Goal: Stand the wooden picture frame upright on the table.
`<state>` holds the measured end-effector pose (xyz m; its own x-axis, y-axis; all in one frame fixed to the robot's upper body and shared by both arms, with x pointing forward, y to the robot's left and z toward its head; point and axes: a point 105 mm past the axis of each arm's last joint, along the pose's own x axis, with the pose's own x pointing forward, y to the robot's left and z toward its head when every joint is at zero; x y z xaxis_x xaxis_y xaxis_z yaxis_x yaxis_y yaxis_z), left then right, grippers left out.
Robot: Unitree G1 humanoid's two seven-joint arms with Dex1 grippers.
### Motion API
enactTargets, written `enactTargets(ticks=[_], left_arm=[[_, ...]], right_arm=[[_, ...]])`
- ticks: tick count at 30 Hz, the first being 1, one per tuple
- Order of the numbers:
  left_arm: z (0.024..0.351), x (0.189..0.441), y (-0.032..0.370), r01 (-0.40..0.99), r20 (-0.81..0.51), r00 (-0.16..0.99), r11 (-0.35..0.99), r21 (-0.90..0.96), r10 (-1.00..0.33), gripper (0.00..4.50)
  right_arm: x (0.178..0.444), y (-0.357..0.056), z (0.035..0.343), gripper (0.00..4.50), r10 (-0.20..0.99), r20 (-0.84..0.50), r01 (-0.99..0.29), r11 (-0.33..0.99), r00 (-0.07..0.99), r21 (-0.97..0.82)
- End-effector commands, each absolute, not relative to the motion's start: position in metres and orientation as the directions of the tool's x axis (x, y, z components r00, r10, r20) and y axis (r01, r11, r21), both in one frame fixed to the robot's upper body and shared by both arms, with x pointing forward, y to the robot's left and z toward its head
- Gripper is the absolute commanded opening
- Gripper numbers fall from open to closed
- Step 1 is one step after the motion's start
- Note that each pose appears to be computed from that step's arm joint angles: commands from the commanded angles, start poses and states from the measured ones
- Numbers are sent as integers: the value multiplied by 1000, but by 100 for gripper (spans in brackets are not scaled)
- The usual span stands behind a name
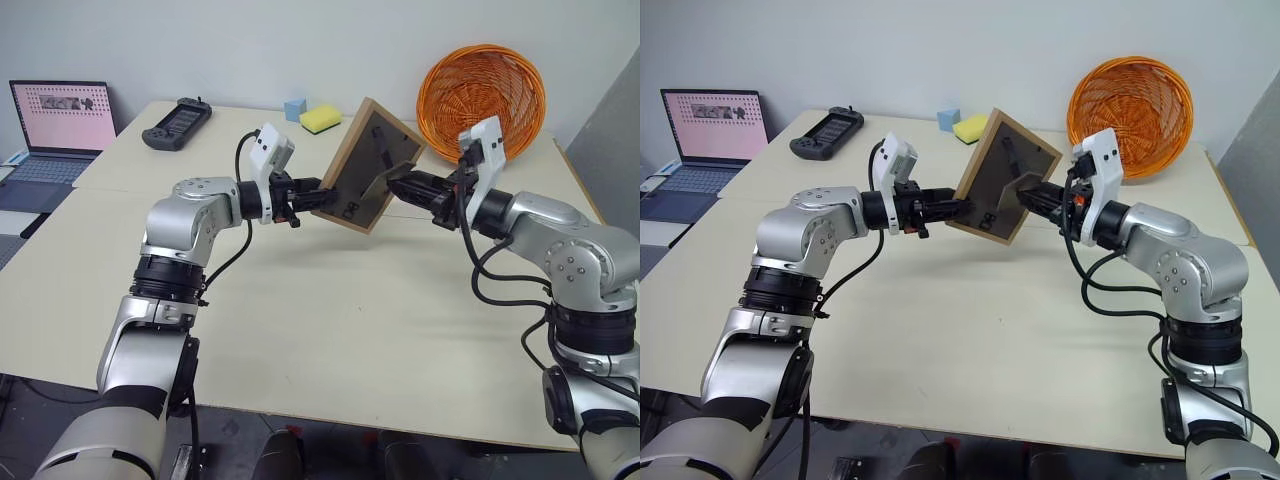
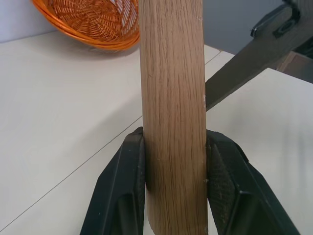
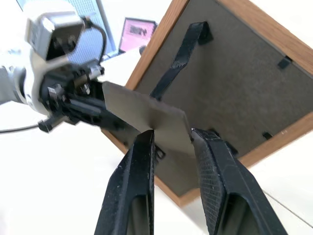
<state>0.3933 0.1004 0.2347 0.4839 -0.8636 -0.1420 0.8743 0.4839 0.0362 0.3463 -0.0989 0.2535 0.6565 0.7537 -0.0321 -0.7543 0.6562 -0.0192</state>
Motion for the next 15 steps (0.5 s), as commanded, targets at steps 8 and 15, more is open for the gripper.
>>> enactTargets(ticks=[8, 15], left_arm=[[270, 375, 87, 904, -44, 424, 420, 80, -905, 132], [272, 376, 90, 899, -41, 435, 432, 70, -899, 132]], right_arm=[[351, -109, 268, 123, 740, -10, -738, 670, 673, -86], [353, -117, 261, 197, 724, -51, -721, 675, 688, -156]])
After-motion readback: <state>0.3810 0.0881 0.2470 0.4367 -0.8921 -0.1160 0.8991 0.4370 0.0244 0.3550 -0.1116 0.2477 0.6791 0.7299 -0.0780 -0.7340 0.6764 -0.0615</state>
